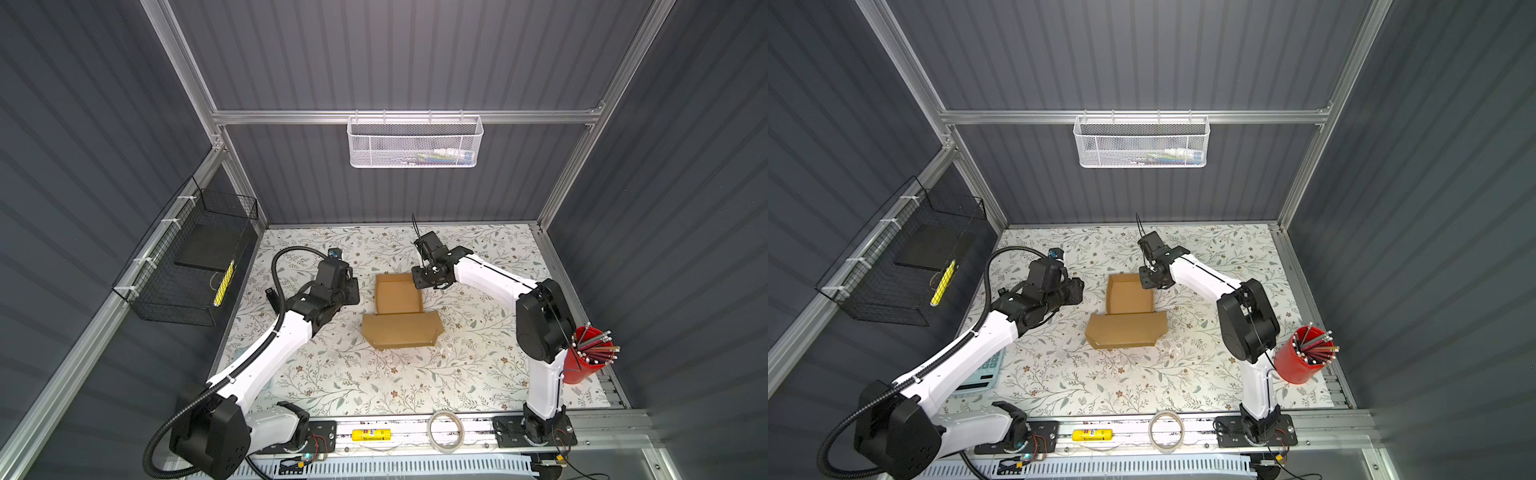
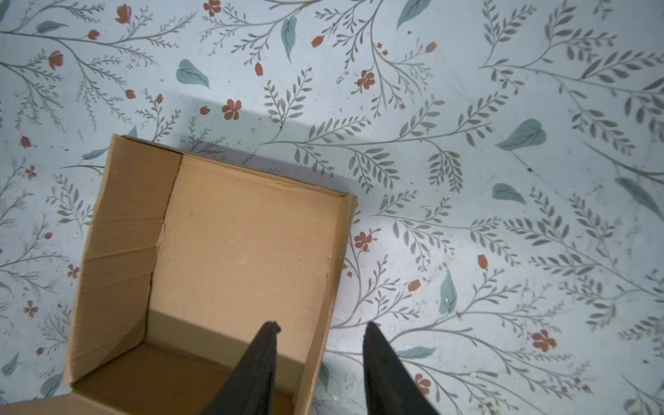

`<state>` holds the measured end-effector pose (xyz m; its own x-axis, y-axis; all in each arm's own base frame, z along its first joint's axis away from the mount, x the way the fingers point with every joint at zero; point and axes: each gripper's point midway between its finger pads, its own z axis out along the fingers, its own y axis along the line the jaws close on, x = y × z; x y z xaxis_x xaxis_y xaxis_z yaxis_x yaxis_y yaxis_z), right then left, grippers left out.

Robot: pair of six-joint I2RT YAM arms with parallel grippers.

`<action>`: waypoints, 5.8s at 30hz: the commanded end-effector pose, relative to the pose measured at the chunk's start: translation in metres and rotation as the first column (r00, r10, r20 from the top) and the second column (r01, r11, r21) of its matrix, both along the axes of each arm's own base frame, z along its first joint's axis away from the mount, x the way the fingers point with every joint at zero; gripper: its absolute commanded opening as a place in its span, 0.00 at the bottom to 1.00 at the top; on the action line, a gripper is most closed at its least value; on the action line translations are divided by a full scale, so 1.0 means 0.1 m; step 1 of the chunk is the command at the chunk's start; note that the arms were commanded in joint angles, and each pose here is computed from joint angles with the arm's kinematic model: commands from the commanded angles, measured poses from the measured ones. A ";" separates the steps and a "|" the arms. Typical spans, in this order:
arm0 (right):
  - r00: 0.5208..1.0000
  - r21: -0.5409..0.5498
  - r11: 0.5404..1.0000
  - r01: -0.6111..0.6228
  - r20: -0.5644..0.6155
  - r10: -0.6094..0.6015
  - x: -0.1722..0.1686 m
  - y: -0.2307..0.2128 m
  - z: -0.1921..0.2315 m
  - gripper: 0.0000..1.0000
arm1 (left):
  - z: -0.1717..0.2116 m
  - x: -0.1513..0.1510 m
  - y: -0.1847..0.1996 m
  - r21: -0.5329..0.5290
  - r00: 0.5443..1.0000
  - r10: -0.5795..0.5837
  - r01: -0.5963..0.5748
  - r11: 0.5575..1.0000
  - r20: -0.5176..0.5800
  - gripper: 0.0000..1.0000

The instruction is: Fold the paper box

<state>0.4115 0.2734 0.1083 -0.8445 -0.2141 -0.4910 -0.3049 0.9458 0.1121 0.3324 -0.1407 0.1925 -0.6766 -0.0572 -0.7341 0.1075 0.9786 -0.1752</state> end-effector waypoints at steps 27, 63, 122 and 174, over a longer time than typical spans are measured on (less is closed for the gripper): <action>0.988 -0.006 0.993 -0.116 0.097 0.116 -0.55 0.04 0.42 0.43 | -0.99 -1.34 0.13 -0.133 0.946 0.043 -0.090 0.987 -0.322 0.46; 0.975 -0.064 0.975 -0.213 0.041 0.216 -0.59 0.09 0.17 0.43 | -1.01 -1.48 -0.79 -0.478 0.990 0.001 -0.067 0.876 -0.138 0.49; 0.930 0.234 0.904 -0.358 -0.001 0.369 -1.07 0.44 0.03 0.43 | -0.70 -0.11 -0.58 -0.398 0.981 0.194 -0.185 0.899 -0.017 0.60; 0.960 0.518 0.813 -0.267 0.073 0.269 -0.89 1.01 0.13 0.42 | -0.84 1.32 -1.05 -0.493 0.997 0.043 -0.071 0.867 -0.068 0.54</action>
